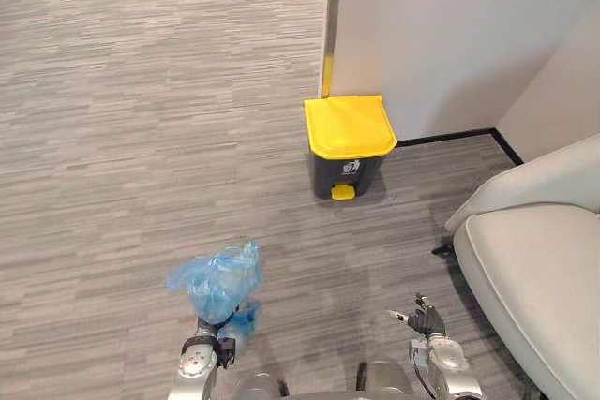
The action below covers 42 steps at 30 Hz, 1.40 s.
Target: Gather rubbish on tea table into small bin, then transfer packed bag to large trash can.
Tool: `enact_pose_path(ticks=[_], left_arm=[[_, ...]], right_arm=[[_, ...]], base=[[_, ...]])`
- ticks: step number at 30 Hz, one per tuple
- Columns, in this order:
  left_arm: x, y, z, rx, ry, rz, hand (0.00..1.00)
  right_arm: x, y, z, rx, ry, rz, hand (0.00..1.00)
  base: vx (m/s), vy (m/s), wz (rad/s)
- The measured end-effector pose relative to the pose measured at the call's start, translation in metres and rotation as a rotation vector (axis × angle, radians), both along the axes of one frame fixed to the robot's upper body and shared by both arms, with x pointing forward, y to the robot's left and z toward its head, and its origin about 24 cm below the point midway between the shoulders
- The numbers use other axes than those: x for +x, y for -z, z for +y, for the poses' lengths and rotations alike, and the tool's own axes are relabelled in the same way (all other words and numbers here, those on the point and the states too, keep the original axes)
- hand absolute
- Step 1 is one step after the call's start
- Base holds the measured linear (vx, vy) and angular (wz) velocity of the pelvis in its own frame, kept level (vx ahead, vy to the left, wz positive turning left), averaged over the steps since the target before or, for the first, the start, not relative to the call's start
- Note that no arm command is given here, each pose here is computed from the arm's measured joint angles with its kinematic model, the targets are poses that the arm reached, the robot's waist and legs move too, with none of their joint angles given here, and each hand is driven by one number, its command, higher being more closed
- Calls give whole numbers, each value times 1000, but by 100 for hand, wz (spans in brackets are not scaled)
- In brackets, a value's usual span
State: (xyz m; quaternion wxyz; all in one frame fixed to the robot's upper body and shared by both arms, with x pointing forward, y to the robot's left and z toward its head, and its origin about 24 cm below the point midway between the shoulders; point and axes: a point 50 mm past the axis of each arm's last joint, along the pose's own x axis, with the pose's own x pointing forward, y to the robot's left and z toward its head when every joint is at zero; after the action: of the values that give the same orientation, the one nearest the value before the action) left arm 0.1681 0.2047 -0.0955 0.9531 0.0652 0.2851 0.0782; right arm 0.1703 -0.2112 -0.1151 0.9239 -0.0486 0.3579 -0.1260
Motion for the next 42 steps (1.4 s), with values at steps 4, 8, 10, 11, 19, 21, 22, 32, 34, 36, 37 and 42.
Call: enact_pose_path(ticks=[4, 8, 10, 11, 19, 21, 22, 32, 34, 36, 37, 42], left_arm=[[-4, 10, 2, -3, -12, 57, 100], [1, 10, -9, -38, -15, 47, 100], [0, 9, -17, -65, -17, 34, 100], [0, 8, -19, -72, -15, 27, 100], [-2, 7, -21, -86, -12, 18, 100], [-4, 8, -16, -75, -19, 25, 100], [-3, 9, -17, -77, -16, 29, 100], [-7, 9, -2, -20, -16, 52, 100], [-7, 10, -3, -28, -20, 51, 100], [-8, 10, 2, -17, -28, 53, 100], [-9, 14, -5, -40, -29, 71, 100], [-5, 16, -26, -107, -17, 63, 100]], right_arm=[[-7, 4, -20, -61, -14, 65, 0], [-12, 6, -21, -56, 4, 75, 0], [-13, 6, -14, -35, 10, 60, 0], [-11, 5, -13, -29, 13, 47, 0], [-9, 5, -12, 3, 71, 34, 0], [-10, 6, -9, 11, 65, 40, 0], [-10, 6, -11, 8, 71, 38, 0], [-8, 6, -4, 17, 46, 34, 0], [-8, 6, -4, 13, 41, 38, 0], [-13, 9, 0, 13, 19, 54, 0], [-17, 10, -6, 1, 24, 71, 0], [-25, 12, -12, 3, 69, 83, 0]], base=[[496, -216, -1], [420, -231, 4], [307, -123, -25], [248, -67, -33], [291, 122, -24], [307, 159, -8], [292, 116, -2], [279, 69, 7], [285, -148, 31], [277, -174, 25], [252, -164, 19], [188, -157, 30]])
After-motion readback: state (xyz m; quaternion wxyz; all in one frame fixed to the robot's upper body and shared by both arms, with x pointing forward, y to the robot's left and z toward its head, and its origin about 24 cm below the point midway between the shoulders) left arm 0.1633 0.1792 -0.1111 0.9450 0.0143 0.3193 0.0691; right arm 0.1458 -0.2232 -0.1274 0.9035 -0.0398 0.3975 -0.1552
